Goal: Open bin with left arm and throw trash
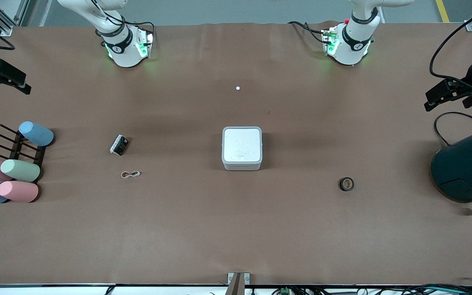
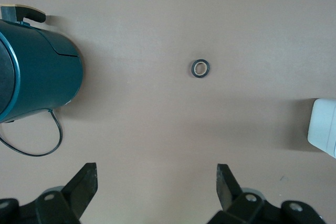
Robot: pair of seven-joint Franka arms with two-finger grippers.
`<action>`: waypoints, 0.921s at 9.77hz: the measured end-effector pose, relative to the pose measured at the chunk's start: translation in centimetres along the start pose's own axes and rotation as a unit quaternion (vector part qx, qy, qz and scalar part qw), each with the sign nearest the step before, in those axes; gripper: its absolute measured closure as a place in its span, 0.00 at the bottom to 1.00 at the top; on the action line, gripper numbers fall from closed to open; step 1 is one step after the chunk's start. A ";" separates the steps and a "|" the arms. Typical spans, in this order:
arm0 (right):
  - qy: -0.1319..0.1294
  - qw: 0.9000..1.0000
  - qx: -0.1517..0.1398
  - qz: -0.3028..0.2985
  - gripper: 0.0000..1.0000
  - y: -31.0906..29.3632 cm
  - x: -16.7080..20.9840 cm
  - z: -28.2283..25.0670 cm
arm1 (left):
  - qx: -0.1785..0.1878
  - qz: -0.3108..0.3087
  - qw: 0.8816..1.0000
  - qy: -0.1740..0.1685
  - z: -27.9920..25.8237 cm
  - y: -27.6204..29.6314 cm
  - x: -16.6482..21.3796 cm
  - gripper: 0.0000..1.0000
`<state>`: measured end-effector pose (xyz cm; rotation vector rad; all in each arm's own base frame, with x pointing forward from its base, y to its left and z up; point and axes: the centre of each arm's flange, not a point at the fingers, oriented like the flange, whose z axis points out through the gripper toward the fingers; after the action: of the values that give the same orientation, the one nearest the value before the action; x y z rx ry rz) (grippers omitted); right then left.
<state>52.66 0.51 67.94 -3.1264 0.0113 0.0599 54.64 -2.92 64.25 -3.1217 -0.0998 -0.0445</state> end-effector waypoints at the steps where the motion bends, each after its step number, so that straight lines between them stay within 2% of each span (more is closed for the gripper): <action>1: -0.001 1.000 0.000 -0.003 0.00 -0.5 0.0 0.0 | 0.000 -0.001 1.000 0.000 0.0 -0.1 0.0 0.00; 3: -0.005 1.000 0.000 -0.002 0.00 -0.5 -0.1 0.2 | 0.000 -0.001 1.000 -0.004 0.4 -0.1 0.2 0.00; 5: -0.020 1.000 0.000 -0.004 0.00 -0.8 0.8 2.3 | 0.000 0.038 0.999 -0.019 2.0 4.0 0.4 0.03; 6: -0.020 1.000 0.001 -0.005 0.00 -1.3 2.3 5.4 | 0.001 0.067 0.997 -0.034 3.7 8.0 0.3 0.16; 7: -0.016 1.000 0.004 -0.006 0.00 -1.7 4.0 9.8 | -0.010 0.094 0.994 -0.055 6.5 12.2 0.5 0.34; 8: -0.018 1.000 0.009 -0.004 0.00 -1.9 5.2 15.0 | -0.027 0.117 0.991 -0.064 10.5 17.0 1.4 0.49; 9: -0.018 1.000 0.012 0.000 0.00 -1.8 5.7 19.9 | -0.045 0.129 0.989 -0.055 14.9 22.2 2.5 0.63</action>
<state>57.64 2.56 47.89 -3.1001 0.0105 0.1152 58.93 -24.63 49.06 -3.1947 0.3133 0.1302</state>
